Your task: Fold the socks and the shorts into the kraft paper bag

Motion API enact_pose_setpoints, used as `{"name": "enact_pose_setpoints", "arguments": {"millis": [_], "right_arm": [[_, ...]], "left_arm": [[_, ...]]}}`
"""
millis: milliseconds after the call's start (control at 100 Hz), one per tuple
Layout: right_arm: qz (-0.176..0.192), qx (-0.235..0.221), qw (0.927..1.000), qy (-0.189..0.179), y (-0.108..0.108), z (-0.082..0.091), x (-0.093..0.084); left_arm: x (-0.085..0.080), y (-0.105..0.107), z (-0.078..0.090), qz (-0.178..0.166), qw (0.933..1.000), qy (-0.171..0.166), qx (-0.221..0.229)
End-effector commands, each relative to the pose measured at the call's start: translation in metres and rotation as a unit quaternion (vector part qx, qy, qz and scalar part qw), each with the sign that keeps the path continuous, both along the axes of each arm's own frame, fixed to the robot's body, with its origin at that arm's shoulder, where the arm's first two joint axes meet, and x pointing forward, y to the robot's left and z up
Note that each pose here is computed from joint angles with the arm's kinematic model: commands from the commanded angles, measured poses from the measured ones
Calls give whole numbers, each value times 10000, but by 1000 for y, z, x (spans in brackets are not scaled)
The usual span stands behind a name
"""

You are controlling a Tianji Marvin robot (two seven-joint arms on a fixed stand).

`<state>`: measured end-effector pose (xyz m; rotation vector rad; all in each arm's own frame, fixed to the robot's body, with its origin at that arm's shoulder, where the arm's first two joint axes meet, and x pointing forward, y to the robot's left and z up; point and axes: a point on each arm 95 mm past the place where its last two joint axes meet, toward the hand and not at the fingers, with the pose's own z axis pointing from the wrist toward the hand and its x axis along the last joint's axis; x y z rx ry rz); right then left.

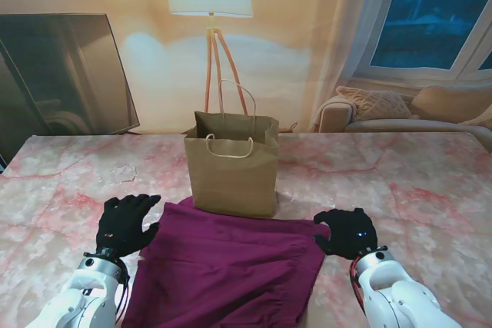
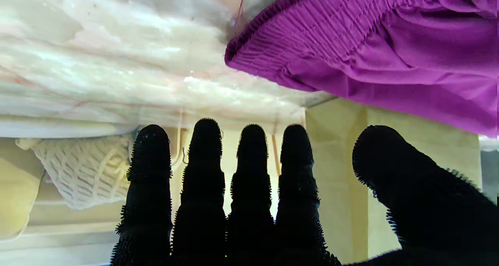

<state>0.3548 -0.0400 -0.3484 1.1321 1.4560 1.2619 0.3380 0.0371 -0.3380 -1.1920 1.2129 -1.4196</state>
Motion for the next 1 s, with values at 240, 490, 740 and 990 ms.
{"name": "enact_pose_setpoints", "arguments": {"millis": [240, 490, 740, 990], "right_arm": [[-143, -56, 9995, 277, 17, -5, 20], [-213, -197, 9992, 293, 25, -12, 35], [-261, -309, 9985, 367, 28, -17, 44], [-337, -374, 9964, 679, 28, -21, 46]], "left_arm": [[44, 1, 1, -11, 9997, 255, 38], [71, 2, -16, 37, 9984, 563, -1], [87, -2, -23, -121, 9965, 832, -10], [97, -7, -33, -275, 9929, 1148, 166]]}}
